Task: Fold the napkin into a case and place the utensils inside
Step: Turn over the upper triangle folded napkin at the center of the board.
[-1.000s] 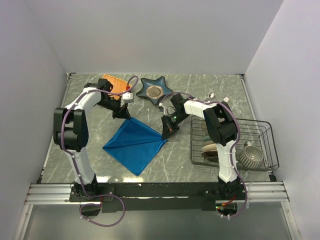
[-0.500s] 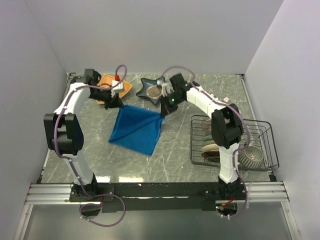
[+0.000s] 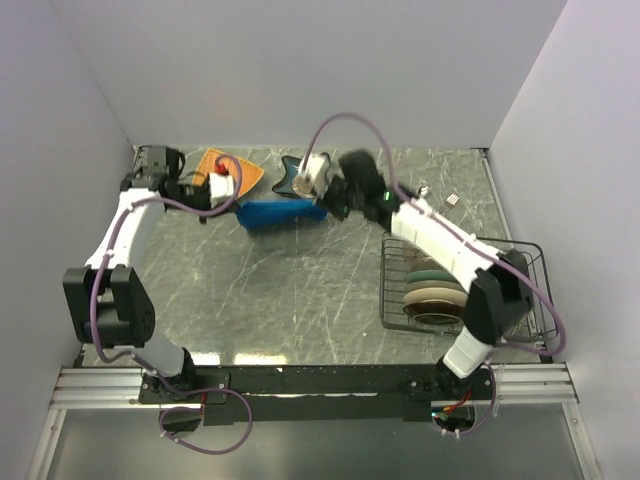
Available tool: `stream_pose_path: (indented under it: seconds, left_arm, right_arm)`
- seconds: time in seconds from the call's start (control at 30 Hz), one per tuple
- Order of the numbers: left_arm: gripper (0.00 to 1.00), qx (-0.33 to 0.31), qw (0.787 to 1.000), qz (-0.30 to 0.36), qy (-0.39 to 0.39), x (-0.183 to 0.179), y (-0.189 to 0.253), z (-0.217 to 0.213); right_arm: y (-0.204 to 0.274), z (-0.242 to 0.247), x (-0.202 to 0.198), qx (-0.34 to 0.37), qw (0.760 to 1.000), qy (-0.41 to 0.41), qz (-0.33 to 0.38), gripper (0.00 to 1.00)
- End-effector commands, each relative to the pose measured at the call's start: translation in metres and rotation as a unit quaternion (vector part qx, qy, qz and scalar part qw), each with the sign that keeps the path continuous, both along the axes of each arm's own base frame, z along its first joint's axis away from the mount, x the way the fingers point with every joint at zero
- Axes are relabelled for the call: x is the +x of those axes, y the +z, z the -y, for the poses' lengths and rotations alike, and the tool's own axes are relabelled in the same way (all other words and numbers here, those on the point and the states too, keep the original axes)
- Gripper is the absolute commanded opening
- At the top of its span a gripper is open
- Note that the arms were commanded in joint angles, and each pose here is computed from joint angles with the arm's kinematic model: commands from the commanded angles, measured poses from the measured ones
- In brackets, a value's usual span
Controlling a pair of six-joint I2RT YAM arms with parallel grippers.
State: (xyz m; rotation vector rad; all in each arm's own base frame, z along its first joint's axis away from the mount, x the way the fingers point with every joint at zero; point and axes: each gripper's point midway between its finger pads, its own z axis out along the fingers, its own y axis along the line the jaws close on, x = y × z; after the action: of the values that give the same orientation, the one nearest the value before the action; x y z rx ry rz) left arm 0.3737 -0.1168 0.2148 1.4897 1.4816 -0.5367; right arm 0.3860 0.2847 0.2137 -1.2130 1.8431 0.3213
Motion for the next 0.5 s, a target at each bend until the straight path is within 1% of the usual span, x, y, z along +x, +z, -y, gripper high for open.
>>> stream_pose_path:
  seconds: [0.0, 0.03, 0.07, 0.1, 0.13, 0.17, 0.2, 0.23, 0.27, 0.3, 0.33, 0.37, 0.47]
  left_arm:
    - [0.01, 0.023, 0.999, -0.004, -0.033, -0.036, -0.046, -0.004]
    - [0.01, 0.026, 0.999, -0.018, -0.038, -0.051, -0.052, -0.003]
    - [0.01, 0.03, 0.998, -0.026, -0.047, -0.063, -0.059, 0.001]
    - [0.01, 0.031, 0.997, -0.052, -0.051, -0.081, -0.076, 0.001]
    - [0.01, 0.04, 0.996, -0.056, -0.053, -0.092, -0.081, 0.0]
    - [0.01, 0.045, 0.994, -0.078, -0.058, -0.109, -0.098, -0.001]
    - [0.01, 0.051, 0.993, -0.083, -0.061, -0.116, -0.106, -0.002]
    - [0.01, 0.061, 0.992, -0.081, -0.071, -0.125, -0.11, 0.002]
    - [0.01, 0.065, 0.99, -0.096, -0.076, -0.139, -0.124, 0.003]
    - [0.01, 0.07, 0.99, -0.096, -0.08, -0.144, -0.13, 0.003]
    - [0.01, 0.079, 0.989, -0.093, -0.083, -0.149, -0.133, 0.002]
    - [0.01, 0.083, 0.987, -0.101, -0.091, -0.16, -0.143, 0.003]
    - [0.01, 0.102, 0.984, -0.091, -0.112, -0.178, -0.156, 0.002]
  right_arm:
    - [-0.036, 0.0, -0.016, -0.077, 0.987, 0.03, 0.134, 0.0]
    - [-0.038, -0.001, -0.026, -0.082, 0.985, 0.036, 0.144, 0.0]
    - [-0.062, 0.002, -0.041, -0.094, 0.986, 0.046, 0.129, 0.0]
    - [-0.068, -0.008, -0.056, -0.096, 0.985, 0.066, 0.131, 0.0]
    - [-0.088, -0.003, -0.071, -0.111, 0.984, 0.076, 0.122, 0.0]
    - [-0.096, -0.002, -0.078, -0.119, 0.982, 0.077, 0.125, 0.0]
    - [-0.097, -0.008, -0.083, -0.111, 0.98, 0.081, 0.142, 0.0]
    - [-0.115, -0.01, -0.099, -0.128, 0.977, 0.099, 0.141, 0.0]
    - [-0.121, -0.01, -0.103, -0.135, 0.975, 0.097, 0.146, 0.0]
    - [-0.123, -0.014, -0.105, -0.131, 0.975, 0.096, 0.155, 0.0]
    - [-0.135, -0.016, -0.114, -0.139, 0.973, 0.103, 0.151, 0.0]
    - [-0.138, -0.016, -0.114, -0.145, 0.972, 0.097, 0.156, 0.0]
    - [-0.15, -0.02, -0.122, -0.15, 0.97, 0.107, 0.16, 0.0]
